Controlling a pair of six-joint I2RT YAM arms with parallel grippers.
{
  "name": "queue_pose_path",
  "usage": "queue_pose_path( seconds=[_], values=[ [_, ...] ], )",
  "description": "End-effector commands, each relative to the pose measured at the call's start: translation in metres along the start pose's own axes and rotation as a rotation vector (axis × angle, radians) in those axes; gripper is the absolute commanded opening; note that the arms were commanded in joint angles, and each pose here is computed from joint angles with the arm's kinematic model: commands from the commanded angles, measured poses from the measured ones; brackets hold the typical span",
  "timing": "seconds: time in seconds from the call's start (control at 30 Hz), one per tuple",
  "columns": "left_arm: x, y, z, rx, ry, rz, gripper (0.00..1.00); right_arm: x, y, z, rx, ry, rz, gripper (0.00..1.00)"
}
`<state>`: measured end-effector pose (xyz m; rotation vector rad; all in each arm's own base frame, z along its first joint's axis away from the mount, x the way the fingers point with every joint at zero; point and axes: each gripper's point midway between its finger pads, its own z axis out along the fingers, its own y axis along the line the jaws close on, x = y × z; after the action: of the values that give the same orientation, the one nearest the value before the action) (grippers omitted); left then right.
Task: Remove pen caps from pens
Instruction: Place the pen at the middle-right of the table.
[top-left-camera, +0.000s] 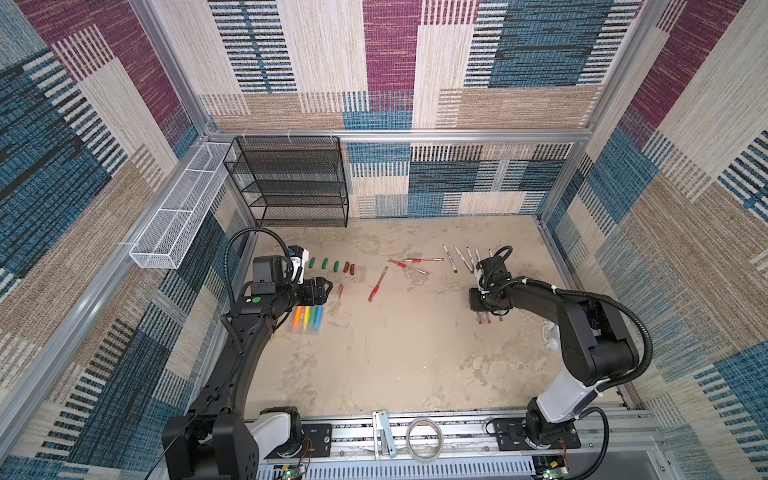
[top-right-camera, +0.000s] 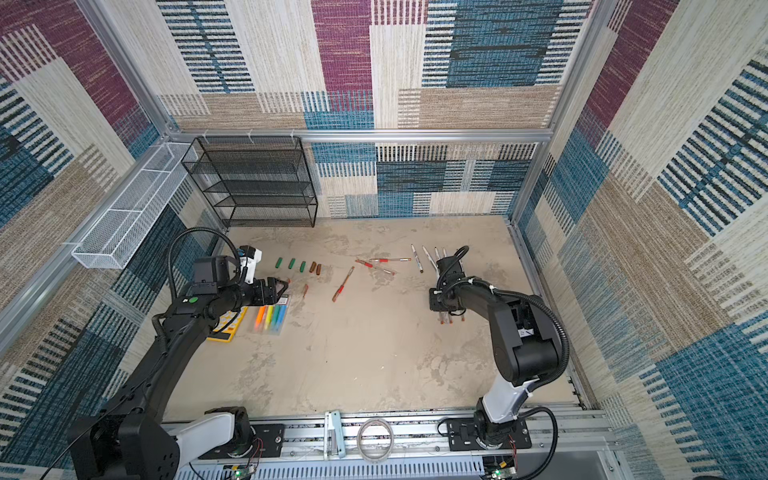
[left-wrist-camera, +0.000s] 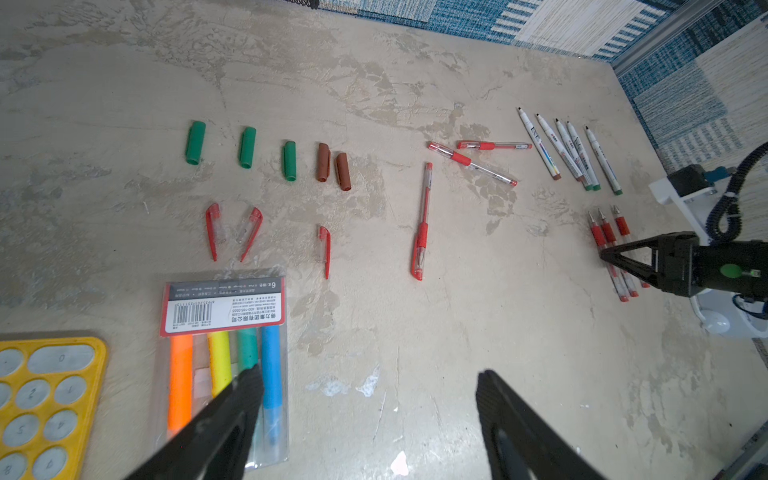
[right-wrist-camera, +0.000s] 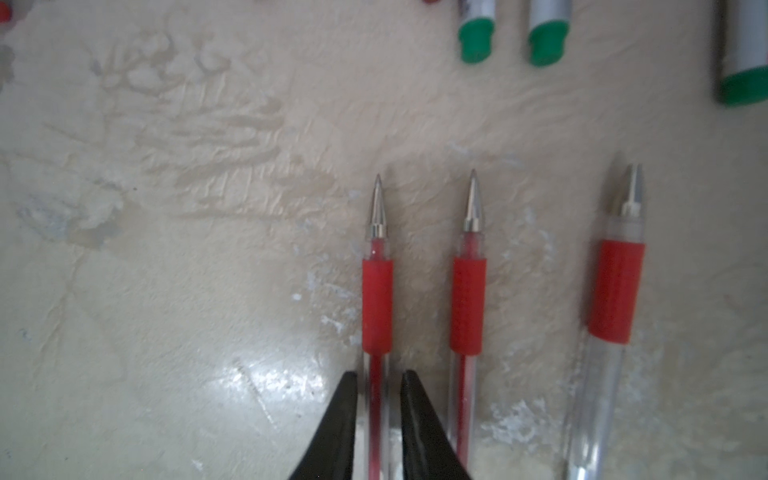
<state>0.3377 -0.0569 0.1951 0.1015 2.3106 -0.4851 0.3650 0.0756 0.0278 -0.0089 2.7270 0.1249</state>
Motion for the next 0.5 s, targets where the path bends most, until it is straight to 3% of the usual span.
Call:
queue_pose_path(
  seconds=[0.0,0.2,0.47],
  values=[
    [-0.008,-0.003,-0.002,0.018,-0.023,-0.002,0.84,-0.008,0.002,-0.007,-0.006,-0.022,0.01,0.25],
    [-0.006,-0.002,0.0,0.014,-0.025,0.001,0.84,-0.034,0.011,-0.035,-0.033,-0.085,0.004,0.3],
    [-0.007,-0.002,0.0,0.018,-0.029,-0.003,0.84,-0.079,0.079,-0.069,-0.268,-0.196,-0.047,0.38]
  ],
)
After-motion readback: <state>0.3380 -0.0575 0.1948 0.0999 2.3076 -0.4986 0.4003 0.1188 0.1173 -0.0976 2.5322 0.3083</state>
